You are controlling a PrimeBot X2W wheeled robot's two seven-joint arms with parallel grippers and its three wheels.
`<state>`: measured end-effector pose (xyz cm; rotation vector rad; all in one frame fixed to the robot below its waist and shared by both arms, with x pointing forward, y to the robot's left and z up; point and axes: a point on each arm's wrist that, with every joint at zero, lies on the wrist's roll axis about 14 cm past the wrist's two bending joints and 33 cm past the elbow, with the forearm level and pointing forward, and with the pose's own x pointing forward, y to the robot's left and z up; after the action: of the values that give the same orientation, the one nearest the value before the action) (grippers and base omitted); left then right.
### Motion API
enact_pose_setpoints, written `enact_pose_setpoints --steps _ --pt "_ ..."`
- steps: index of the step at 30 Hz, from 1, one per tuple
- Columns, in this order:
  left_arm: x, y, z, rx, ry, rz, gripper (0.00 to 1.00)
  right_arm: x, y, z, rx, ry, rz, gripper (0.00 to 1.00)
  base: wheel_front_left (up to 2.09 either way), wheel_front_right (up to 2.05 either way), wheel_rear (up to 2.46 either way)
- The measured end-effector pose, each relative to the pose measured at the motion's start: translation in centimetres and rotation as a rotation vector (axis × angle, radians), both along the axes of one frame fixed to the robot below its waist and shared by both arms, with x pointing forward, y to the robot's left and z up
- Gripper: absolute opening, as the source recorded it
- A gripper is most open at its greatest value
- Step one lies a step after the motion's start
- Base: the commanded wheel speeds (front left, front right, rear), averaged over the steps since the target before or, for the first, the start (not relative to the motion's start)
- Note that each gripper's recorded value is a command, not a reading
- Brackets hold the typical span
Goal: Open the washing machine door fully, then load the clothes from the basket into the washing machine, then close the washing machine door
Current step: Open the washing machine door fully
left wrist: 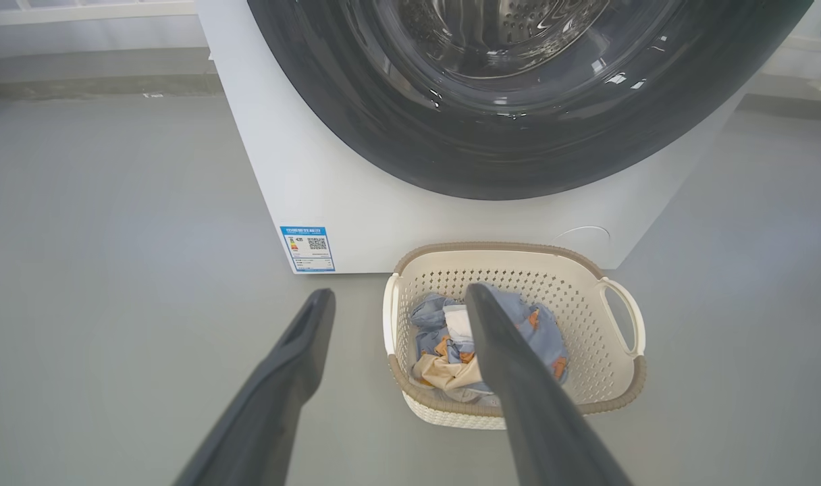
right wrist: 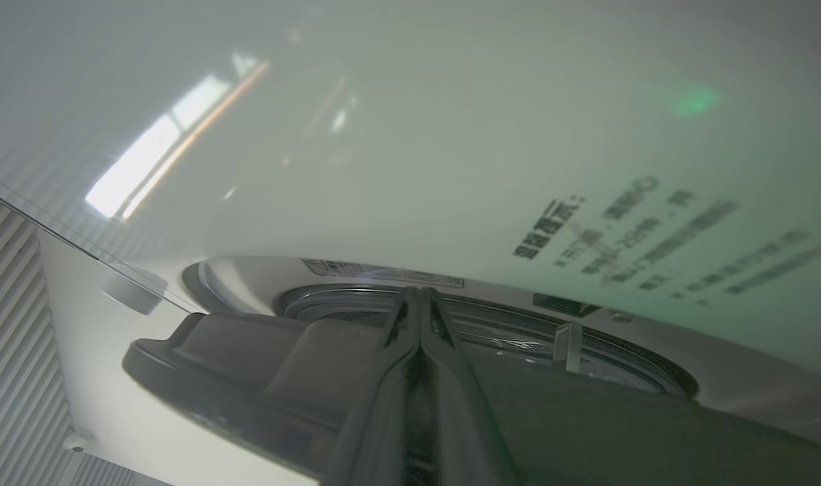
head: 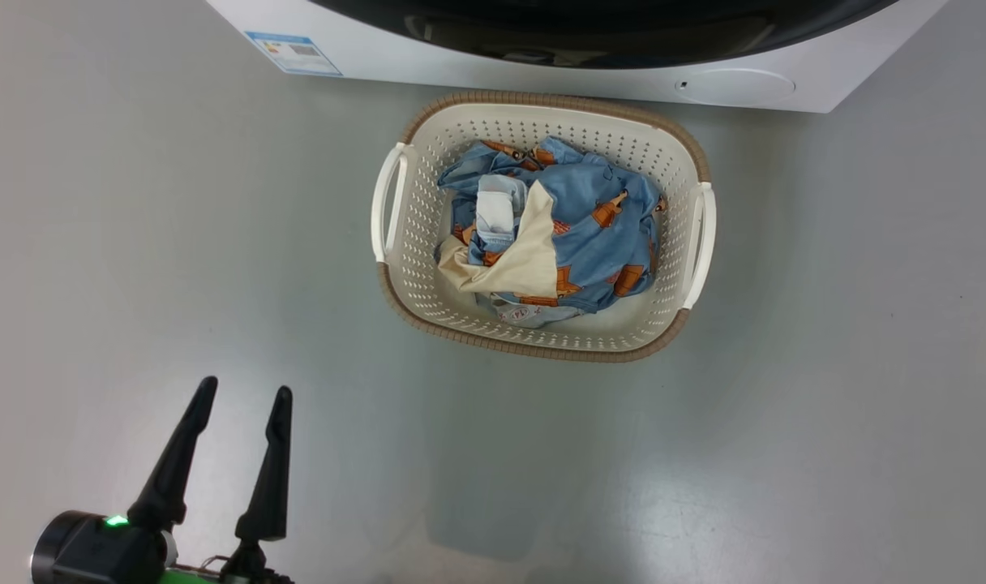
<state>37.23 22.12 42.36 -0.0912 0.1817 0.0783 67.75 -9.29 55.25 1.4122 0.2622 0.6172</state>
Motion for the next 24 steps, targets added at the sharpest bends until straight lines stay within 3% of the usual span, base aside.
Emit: enact_pose_setpoints --steps 24 --pt "0.6 -1.0 0.0 -0.012 -0.01 -0.04 1.0 -1.0 0.5 0.8 -0.068 -0.013 0.056 0.0 0.0 0.0 0.0"
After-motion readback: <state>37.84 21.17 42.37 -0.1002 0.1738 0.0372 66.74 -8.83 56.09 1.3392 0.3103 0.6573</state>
